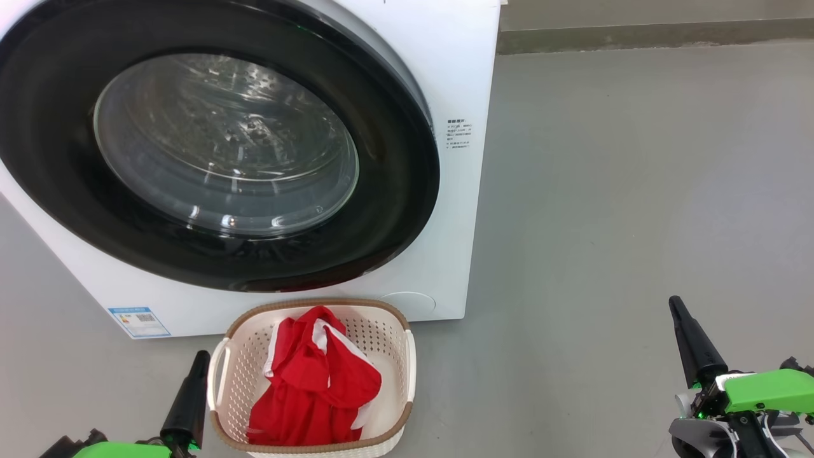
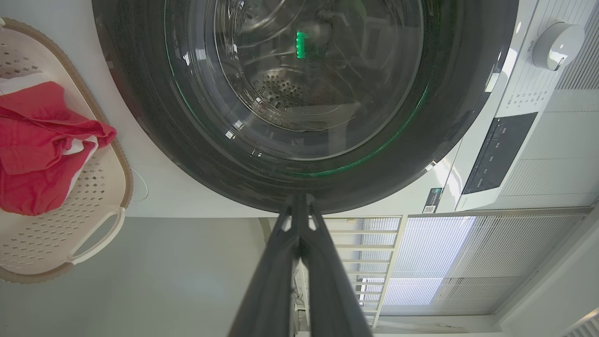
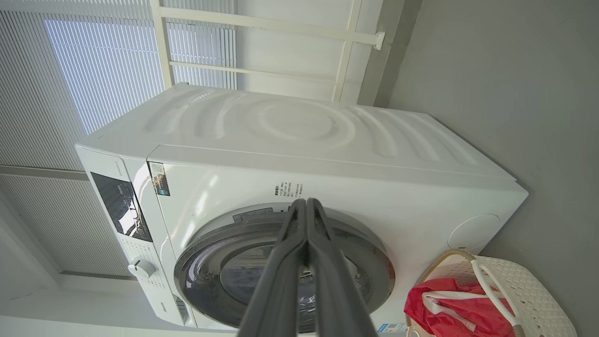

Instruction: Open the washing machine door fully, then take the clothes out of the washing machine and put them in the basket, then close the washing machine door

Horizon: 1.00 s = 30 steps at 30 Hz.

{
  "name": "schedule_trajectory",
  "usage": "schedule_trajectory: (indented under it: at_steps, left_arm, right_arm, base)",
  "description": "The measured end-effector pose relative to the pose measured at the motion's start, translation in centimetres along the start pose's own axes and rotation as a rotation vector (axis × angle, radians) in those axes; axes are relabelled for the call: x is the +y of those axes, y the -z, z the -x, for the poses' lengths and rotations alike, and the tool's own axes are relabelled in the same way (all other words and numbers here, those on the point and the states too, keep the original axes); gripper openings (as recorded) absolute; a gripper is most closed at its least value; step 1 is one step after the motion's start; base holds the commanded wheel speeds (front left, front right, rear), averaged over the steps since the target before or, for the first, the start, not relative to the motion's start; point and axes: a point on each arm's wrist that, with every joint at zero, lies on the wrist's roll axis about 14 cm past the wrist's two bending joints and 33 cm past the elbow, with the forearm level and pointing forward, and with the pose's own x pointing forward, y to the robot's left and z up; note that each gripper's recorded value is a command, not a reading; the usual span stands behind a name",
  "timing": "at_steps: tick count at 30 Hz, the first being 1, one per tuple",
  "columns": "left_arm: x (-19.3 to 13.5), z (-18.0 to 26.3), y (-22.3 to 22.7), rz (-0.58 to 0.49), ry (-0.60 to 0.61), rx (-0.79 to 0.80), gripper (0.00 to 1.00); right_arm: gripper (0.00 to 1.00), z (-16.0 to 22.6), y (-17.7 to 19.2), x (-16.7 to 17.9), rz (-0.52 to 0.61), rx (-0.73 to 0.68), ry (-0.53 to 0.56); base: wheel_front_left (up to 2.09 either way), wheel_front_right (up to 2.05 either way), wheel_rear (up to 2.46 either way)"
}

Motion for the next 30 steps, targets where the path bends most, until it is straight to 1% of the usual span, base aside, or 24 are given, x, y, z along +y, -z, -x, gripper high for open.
schedule_trajectory:
  at_steps: [30]
  left_arm:
    - [-0.01,0.00,0.02,0.001,0.000,0.002,0.00]
  right_arm:
    - [0.00,0.00,-0.01,0.00,0.000,0.000,0.000]
  base:
    - [0.00,0.00,0.00]
